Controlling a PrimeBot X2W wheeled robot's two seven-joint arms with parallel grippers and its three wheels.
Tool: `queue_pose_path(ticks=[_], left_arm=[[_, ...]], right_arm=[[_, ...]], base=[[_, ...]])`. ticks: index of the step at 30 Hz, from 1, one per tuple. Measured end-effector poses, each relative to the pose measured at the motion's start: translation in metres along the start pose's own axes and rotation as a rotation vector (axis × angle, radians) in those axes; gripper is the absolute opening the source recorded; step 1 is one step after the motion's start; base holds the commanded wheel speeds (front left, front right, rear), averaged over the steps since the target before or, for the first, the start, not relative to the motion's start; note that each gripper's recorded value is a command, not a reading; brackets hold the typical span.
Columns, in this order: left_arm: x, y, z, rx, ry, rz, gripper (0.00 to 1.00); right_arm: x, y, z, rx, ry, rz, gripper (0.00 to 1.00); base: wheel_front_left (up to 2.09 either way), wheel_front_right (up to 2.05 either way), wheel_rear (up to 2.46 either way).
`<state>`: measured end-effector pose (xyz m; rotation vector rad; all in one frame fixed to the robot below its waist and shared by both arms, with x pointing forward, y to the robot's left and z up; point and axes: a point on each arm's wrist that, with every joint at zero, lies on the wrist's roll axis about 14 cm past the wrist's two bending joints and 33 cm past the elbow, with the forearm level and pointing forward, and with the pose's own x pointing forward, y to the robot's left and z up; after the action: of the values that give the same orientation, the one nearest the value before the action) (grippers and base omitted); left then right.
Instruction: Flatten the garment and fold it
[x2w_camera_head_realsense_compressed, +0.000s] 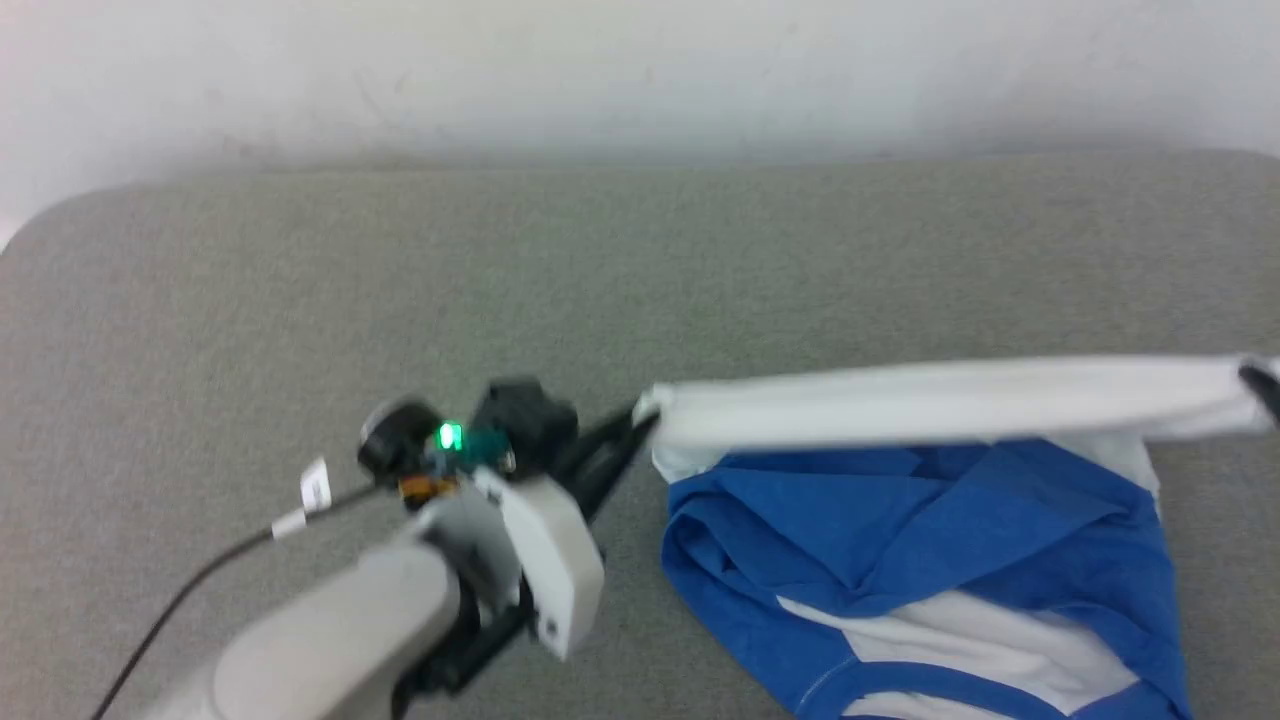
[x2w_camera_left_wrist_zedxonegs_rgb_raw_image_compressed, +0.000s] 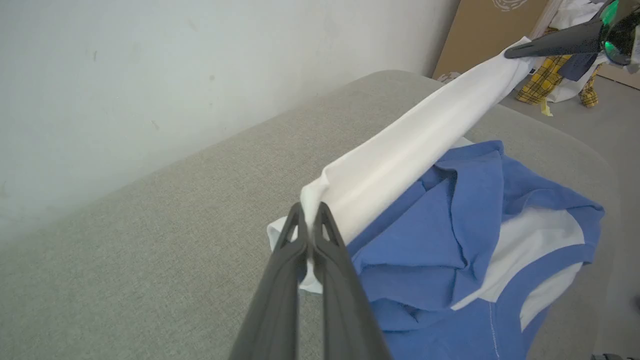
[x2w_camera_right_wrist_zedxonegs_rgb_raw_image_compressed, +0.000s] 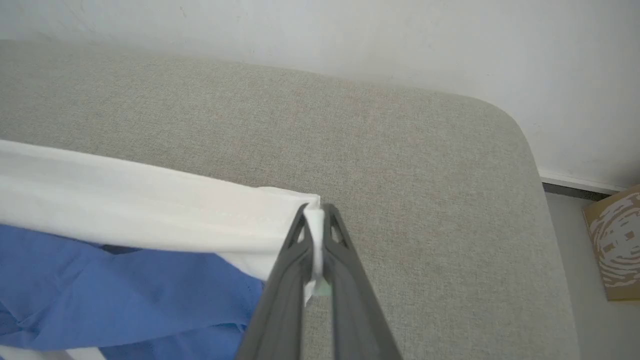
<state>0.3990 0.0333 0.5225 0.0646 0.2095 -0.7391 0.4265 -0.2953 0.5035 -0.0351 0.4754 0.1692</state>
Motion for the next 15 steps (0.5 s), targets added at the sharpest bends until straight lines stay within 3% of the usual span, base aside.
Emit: queue_pose_path(ticks=[7, 15], left_arm=[[-0.026, -0.046, -0.043, -0.069, 0.141, -0.091, 0.00], [-0.041, -0.069, -0.093, -0.116, 0.327, -0.157, 0.00]], right_arm=[[-0.045, -0.003, -0.061, 0.064, 0.146, -0.028, 0.00], [-0.060, 0.015, -0.115, 0.073, 0.337, 0.002, 0.00]], base=[[0.00, 0.00, 0.00], [0.00, 0.00, 0.00]])
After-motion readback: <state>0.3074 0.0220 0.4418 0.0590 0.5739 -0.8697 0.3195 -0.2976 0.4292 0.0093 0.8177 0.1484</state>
